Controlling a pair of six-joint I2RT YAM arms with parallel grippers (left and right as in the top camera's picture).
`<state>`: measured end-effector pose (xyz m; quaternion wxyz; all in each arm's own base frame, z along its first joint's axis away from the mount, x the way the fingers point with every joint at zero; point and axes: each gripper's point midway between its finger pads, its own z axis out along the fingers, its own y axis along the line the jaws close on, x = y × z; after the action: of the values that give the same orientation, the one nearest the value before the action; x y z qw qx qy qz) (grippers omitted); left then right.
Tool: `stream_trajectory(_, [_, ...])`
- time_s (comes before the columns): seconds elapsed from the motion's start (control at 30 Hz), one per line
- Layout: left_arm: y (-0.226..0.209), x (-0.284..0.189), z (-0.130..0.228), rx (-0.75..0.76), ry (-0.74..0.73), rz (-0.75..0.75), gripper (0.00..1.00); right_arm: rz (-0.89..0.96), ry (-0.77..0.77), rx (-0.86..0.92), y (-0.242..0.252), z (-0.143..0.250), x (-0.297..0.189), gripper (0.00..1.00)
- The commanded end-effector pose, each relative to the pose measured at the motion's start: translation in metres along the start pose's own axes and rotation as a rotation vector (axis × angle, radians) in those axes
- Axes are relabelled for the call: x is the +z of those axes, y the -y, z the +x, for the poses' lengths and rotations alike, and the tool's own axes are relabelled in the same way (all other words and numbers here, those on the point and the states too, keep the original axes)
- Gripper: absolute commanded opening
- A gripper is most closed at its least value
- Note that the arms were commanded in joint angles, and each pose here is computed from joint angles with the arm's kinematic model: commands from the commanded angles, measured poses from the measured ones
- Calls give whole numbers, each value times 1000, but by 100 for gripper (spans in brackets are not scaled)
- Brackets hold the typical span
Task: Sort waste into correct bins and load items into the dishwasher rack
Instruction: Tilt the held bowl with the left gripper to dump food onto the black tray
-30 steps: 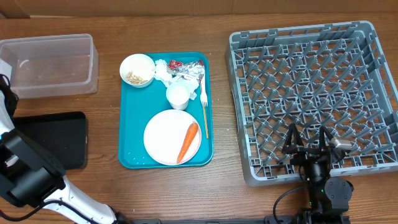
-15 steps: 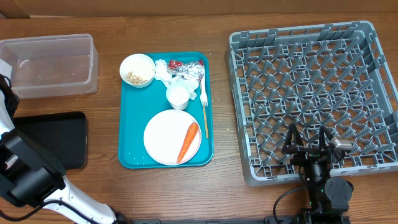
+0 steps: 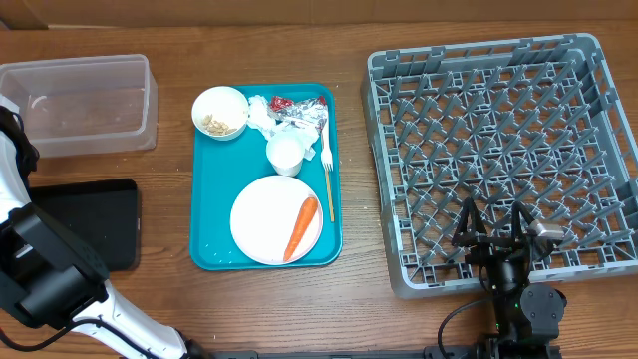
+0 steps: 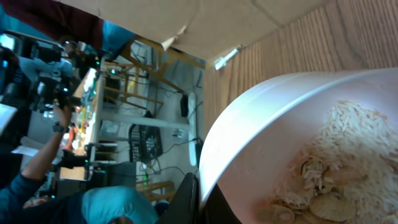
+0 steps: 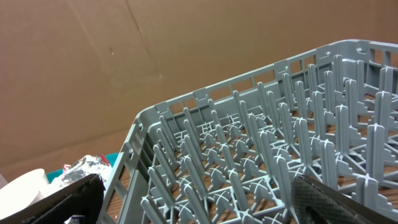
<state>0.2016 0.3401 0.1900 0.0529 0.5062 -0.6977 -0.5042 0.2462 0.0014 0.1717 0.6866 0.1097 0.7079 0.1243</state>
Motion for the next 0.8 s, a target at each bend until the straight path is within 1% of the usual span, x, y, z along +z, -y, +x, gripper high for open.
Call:
stream_trajectory(0.0, [-9, -1, -11, 14, 59, -67, 4, 4, 7, 1, 2, 1, 0, 100])
stream_trajectory(0.43, [-11, -3, -16, 25, 90, -97, 4, 4, 7, 1, 2, 1, 0, 100])
stream_trajectory(0.6, [5, -4, -13, 70, 95, -100, 4, 4, 7, 1, 2, 1, 0, 100])
stream_trajectory(0.77, [33, 0, -7, 171, 101, -129, 4, 4, 7, 1, 2, 1, 0, 100])
